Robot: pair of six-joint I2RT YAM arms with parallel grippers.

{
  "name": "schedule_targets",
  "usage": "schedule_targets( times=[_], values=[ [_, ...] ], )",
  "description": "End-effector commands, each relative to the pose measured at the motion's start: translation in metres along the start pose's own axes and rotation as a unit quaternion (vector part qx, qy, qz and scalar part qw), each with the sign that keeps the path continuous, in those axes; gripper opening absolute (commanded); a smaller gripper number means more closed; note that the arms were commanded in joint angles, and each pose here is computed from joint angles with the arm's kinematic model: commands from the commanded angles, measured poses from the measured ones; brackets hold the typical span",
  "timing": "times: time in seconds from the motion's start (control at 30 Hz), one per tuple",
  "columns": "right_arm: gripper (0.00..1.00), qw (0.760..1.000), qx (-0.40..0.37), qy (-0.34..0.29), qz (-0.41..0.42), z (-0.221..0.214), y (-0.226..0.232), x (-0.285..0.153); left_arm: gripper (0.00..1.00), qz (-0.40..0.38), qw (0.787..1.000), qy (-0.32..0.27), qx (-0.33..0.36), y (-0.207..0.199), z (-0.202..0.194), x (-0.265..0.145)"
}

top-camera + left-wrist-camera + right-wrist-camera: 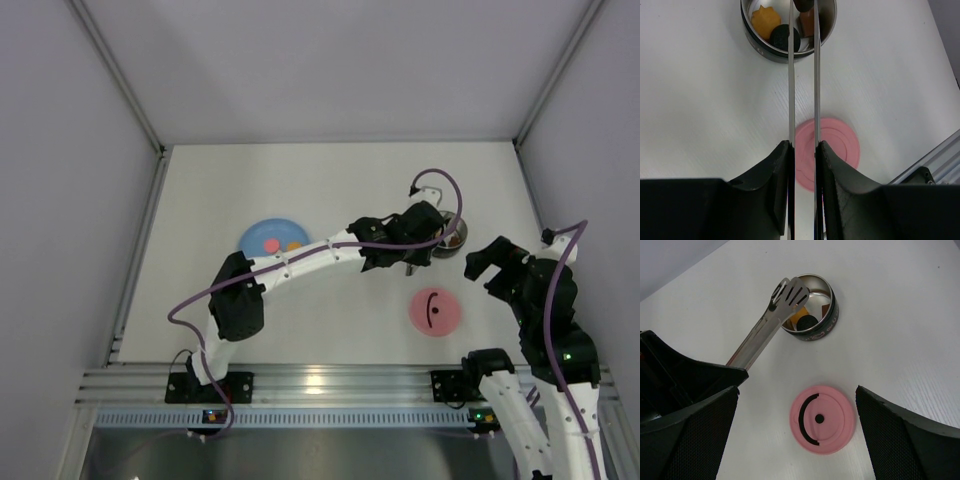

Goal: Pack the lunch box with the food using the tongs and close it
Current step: Place the fake food in the packing box.

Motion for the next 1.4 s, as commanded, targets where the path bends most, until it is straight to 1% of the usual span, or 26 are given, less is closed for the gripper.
schedule_targets(
  times=[0.0, 0.03, 0.17, 0.3, 0.37, 0.5, 0.73, 0.93, 1.07, 1.1, 1.17, 1.2, 1.3, 1.33, 1.37],
  values=[
    [1.00, 1.000, 0.004, -0.013, -0.004, 0.007, 0.000, -0.008, 0.21, -0.030, 0.999, -0.043, -0.007, -0.014, 0.022, -0.008],
    [0.99, 1.000, 0.004, -0.015, -0.003, 0.007, 0.000, -0.009, 0.25, -0.029, 0.999, -0.042, -0.007, -0.013, 0.022, -0.007],
    [0.99, 1.000, 0.004, -0.013, -0.003, 0.006, 0.000, -0.008, 0.35, -0.027, 0.999, -0.041, -0.007, -0.012, 0.021, -0.008],
    [1.00, 1.000, 0.005, -0.012, -0.002, 0.005, 0.000, -0.008, 0.39, -0.026, 0.999, -0.042, -0.006, -0.012, 0.021, -0.009],
    [0.99, 1.000, 0.005, -0.013, 0.000, 0.006, 0.000, -0.008, 0.43, -0.028, 0.999, -0.042, -0.005, -0.012, 0.021, -0.009],
    [0.99, 1.000, 0.005, -0.012, 0.001, 0.005, 0.000, -0.008, 0.45, -0.030, 0.999, -0.043, -0.005, -0.011, 0.020, -0.011],
    [0.99, 1.000, 0.005, -0.012, 0.004, 0.005, 0.000, -0.008, 0.45, -0.030, 0.998, -0.048, -0.006, -0.009, 0.021, -0.016],
    [1.00, 1.000, 0.004, -0.012, 0.004, 0.005, 0.000, -0.008, 0.43, -0.019, 0.997, -0.069, -0.004, -0.002, 0.027, -0.036],
    [0.99, 1.000, 0.003, -0.010, 0.008, 0.004, 0.001, -0.006, 0.42, -0.017, 0.996, -0.086, -0.010, 0.005, 0.031, -0.060],
    [1.00, 1.000, 0.003, -0.010, 0.008, 0.005, 0.002, -0.005, 0.42, -0.024, 0.995, -0.101, -0.016, 0.006, 0.037, -0.076],
    [1.00, 1.000, 0.003, -0.005, 0.010, 0.003, 0.002, -0.003, 0.42, -0.020, 0.994, -0.102, -0.020, 0.013, 0.033, -0.085],
    [1.00, 1.000, 0.003, -0.005, 0.012, 0.003, 0.003, -0.002, 0.42, -0.020, 0.993, -0.117, -0.026, 0.016, 0.037, -0.102],
    [0.99, 1.000, 0.001, 0.000, 0.012, 0.001, 0.002, 0.001, 0.43, 0.004, 0.993, -0.115, -0.031, 0.034, 0.023, -0.116],
    [0.99, 1.000, 0.002, -0.001, 0.015, 0.000, 0.002, 0.002, 0.44, 0.018, 0.991, -0.126, -0.043, 0.042, 0.024, -0.133],
    [1.00, 1.000, 0.001, 0.003, 0.014, -0.002, 0.002, 0.005, 0.44, 0.034, 0.991, -0.122, -0.046, 0.049, 0.019, -0.137]
  ],
)
Point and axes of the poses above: each gripper's point midway between its finger pads, its own x axis out along the fingers, its own y axis along the line the jaws close on, z = x × y, the point moved 9 cm from there along -x, back along the fingers, and after that the axes turned 3 degrees about x, right-handed, at the moved point
